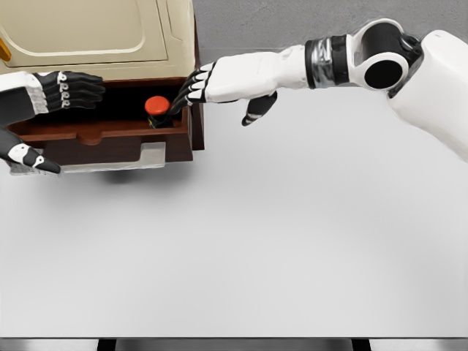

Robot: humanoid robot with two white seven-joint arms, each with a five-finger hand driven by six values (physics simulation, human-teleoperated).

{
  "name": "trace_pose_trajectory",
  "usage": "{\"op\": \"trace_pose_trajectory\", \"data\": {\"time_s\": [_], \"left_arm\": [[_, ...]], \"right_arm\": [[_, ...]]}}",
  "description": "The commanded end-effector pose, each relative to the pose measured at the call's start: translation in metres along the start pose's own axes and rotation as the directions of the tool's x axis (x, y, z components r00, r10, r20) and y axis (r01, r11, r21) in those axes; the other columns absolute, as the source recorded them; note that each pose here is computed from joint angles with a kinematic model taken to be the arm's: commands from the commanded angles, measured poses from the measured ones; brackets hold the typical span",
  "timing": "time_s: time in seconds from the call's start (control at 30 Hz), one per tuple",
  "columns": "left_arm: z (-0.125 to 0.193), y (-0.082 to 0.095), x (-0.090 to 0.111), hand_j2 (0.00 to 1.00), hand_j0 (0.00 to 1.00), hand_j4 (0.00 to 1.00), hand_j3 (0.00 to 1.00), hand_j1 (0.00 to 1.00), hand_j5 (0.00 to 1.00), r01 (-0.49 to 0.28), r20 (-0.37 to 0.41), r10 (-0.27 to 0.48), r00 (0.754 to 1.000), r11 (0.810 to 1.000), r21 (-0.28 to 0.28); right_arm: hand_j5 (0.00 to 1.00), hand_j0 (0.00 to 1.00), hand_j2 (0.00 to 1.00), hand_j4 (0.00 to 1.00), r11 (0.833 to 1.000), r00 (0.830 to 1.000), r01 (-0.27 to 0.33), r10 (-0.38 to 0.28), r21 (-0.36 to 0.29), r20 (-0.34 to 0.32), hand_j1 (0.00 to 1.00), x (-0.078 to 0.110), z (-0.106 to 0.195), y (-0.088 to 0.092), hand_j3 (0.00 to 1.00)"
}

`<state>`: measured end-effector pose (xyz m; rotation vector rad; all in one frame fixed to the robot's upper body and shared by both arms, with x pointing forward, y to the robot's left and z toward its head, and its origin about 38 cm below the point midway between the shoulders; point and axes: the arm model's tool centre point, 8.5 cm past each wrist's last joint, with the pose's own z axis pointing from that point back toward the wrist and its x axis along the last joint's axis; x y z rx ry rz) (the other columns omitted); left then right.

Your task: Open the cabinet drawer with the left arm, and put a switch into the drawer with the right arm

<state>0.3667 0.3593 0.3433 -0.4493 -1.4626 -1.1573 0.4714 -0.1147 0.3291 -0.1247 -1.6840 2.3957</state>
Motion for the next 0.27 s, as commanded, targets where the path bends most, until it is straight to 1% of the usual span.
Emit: {"op": "trace_pose_trajectory", "data": {"time_s": [0.0, 0.03, 0.07, 0.1, 0.13, 0.17, 0.23], "left_arm": [[-0.002, 0.001, 0.011, 1.00, 1.00, 1.00, 1.00, 1.00, 1.00, 0.010, 0.092, -0.011, 0.996, 1.000, 0.008], [-0.021, -0.004, 0.010, 1.00, 1.00, 1.00, 1.00, 1.00, 1.00, 0.000, 0.135, 0.004, 0.991, 1.000, -0.026], [-0.033, -0.009, 0.010, 1.00, 1.00, 1.00, 1.00, 1.00, 1.00, 0.000, 0.176, 0.009, 0.984, 0.999, -0.049], [-0.043, -0.012, 0.011, 1.00, 1.00, 1.00, 1.00, 1.00, 1.00, 0.003, 0.205, 0.011, 0.979, 0.998, -0.067], [-0.058, -0.018, 0.011, 1.00, 1.00, 1.00, 1.00, 1.00, 1.00, -0.006, 0.236, 0.029, 0.971, 0.995, -0.097], [-0.067, -0.022, 0.011, 1.00, 1.00, 1.00, 1.00, 1.00, 1.00, -0.009, 0.254, 0.038, 0.967, 0.993, -0.114], [-0.087, -0.033, 0.009, 1.00, 1.00, 1.00, 1.00, 1.00, 1.00, -0.023, 0.285, 0.068, 0.956, 0.987, -0.159]], "right_arm": [[1.00, 1.00, 1.00, 1.00, 0.999, 0.997, 0.045, -0.046, -0.019, -0.065, 1.00, -0.008, 0.056, 0.006, 1.00], [1.00, 1.00, 1.00, 1.00, 0.997, 0.992, 0.079, -0.080, -0.020, -0.097, 1.00, -0.013, 0.074, 0.018, 1.00], [1.00, 1.00, 1.00, 1.00, 0.995, 0.986, 0.098, -0.101, -0.033, -0.131, 1.00, -0.017, 0.089, 0.028, 1.00], [1.00, 1.00, 1.00, 1.00, 0.992, 0.979, 0.122, -0.125, -0.026, -0.162, 1.00, -0.021, 0.102, 0.040, 1.00], [1.00, 1.00, 1.00, 1.00, 0.988, 0.969, 0.152, -0.151, -0.012, -0.196, 1.00, -0.024, 0.117, 0.056, 1.00], [1.00, 1.00, 1.00, 1.00, 0.984, 0.957, 0.179, -0.174, 0.002, -0.231, 1.00, -0.026, 0.132, 0.070, 1.00], [1.00, 1.00, 1.00, 1.00, 0.970, 0.933, 0.243, -0.230, 0.010, -0.276, 1.00, -0.029, 0.151, 0.099, 1.00]]}}
